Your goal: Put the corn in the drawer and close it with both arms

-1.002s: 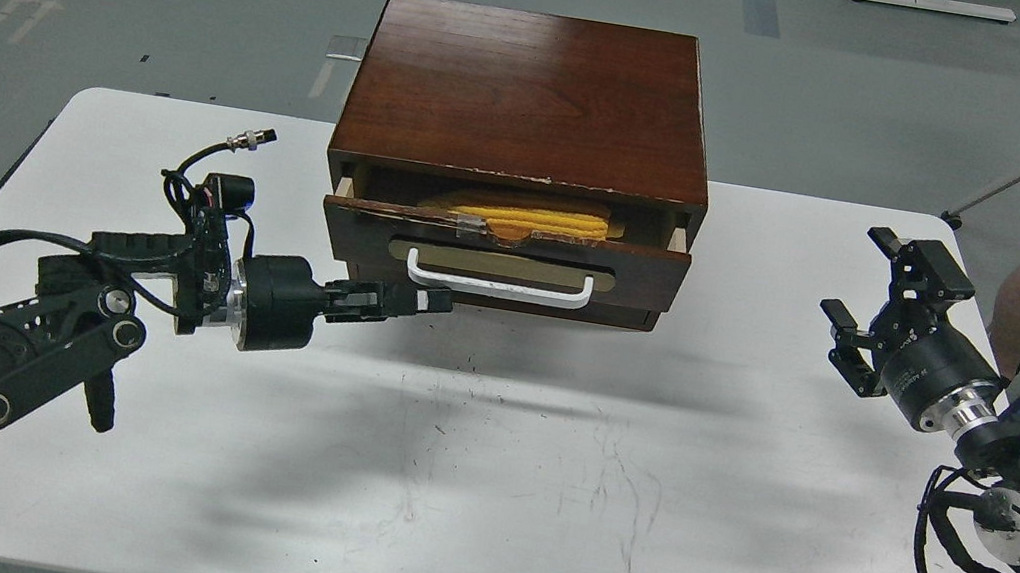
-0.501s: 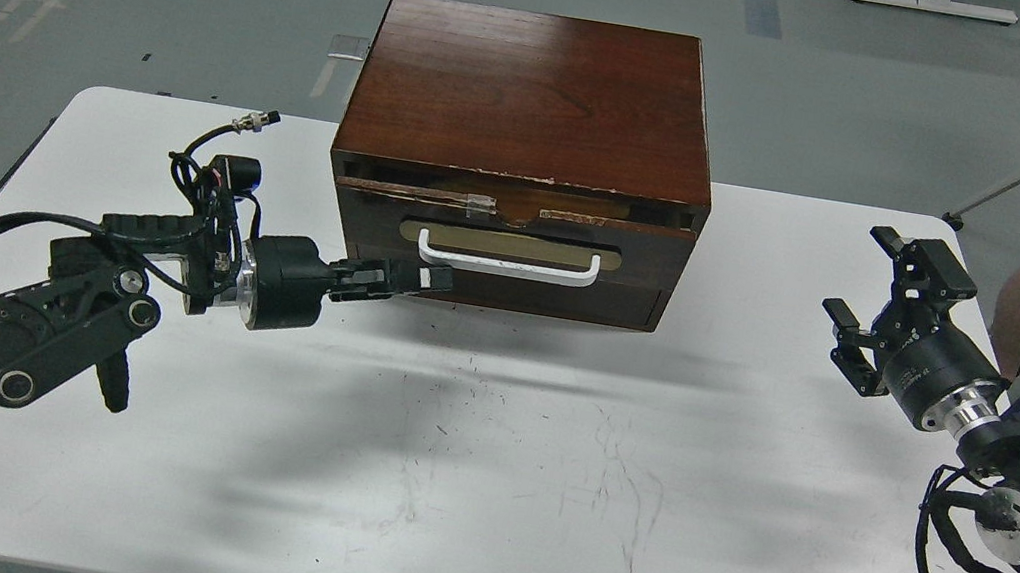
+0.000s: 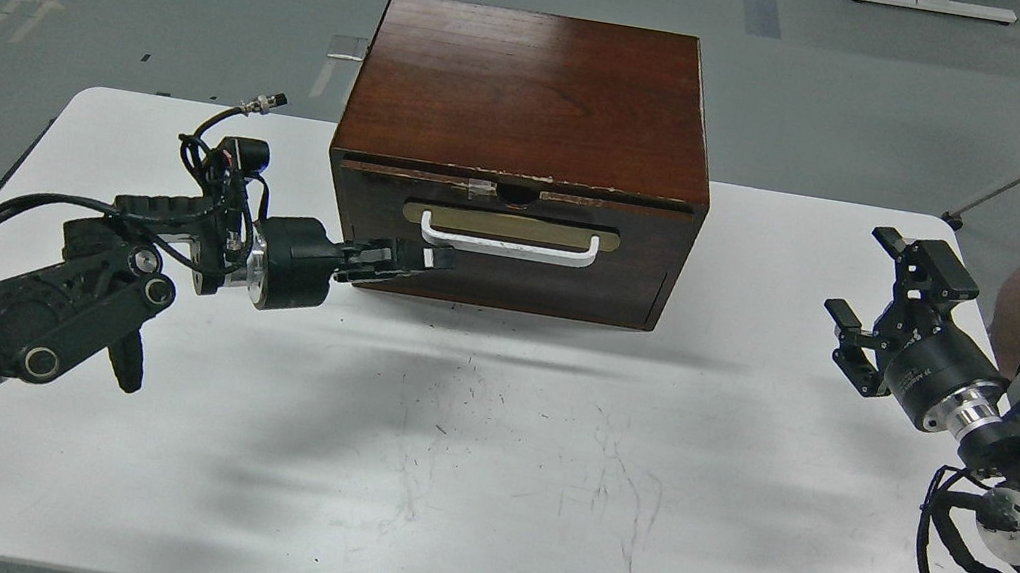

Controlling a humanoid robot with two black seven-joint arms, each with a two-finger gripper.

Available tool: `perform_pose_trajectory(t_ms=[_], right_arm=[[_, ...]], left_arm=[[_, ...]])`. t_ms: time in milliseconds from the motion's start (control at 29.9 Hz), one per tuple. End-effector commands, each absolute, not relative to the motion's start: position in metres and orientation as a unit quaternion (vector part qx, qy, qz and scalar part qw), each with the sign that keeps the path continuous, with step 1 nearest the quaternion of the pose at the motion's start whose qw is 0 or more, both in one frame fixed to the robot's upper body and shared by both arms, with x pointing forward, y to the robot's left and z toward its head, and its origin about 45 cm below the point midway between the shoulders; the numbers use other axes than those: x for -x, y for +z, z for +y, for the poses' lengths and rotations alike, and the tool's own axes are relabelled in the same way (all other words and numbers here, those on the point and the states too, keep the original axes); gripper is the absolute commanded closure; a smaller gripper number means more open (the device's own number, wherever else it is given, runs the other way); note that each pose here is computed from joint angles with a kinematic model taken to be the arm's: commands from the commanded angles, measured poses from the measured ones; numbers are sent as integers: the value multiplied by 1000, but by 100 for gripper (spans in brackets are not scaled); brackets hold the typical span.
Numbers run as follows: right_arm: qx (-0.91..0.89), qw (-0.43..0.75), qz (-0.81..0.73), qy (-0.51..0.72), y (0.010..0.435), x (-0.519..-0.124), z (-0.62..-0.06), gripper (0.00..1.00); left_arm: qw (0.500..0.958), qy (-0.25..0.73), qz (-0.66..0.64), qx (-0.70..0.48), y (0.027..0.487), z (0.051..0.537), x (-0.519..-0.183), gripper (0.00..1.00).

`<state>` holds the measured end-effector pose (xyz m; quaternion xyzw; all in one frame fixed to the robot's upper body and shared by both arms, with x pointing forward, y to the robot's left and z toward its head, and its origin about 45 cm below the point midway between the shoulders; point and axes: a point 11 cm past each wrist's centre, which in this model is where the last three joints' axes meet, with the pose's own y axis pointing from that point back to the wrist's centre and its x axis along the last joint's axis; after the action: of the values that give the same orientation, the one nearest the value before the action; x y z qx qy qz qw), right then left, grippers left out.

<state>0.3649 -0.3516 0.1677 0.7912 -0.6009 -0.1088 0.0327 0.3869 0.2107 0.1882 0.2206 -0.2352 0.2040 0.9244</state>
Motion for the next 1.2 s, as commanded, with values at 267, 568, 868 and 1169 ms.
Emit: perform_pose_trajectory(t_ms=[267,568,868,1169], right_arm=[[-790,34,-602,-110,166,-363,-353,0],[-789,36,-604,-110,166,-363,-355,0],[-788,37,-604,-109,166,-363,-356,0],[-789,36,-604,-110,165,-362,-355,0]], left_arm=[[920,223,-236,-220,199,214,-405,100],[920,224,-236,-219,199,213,-405,100],[924,211,-241,-212,200,208,-397,100],[930,167,-245,-217,195,211,-363,100]])
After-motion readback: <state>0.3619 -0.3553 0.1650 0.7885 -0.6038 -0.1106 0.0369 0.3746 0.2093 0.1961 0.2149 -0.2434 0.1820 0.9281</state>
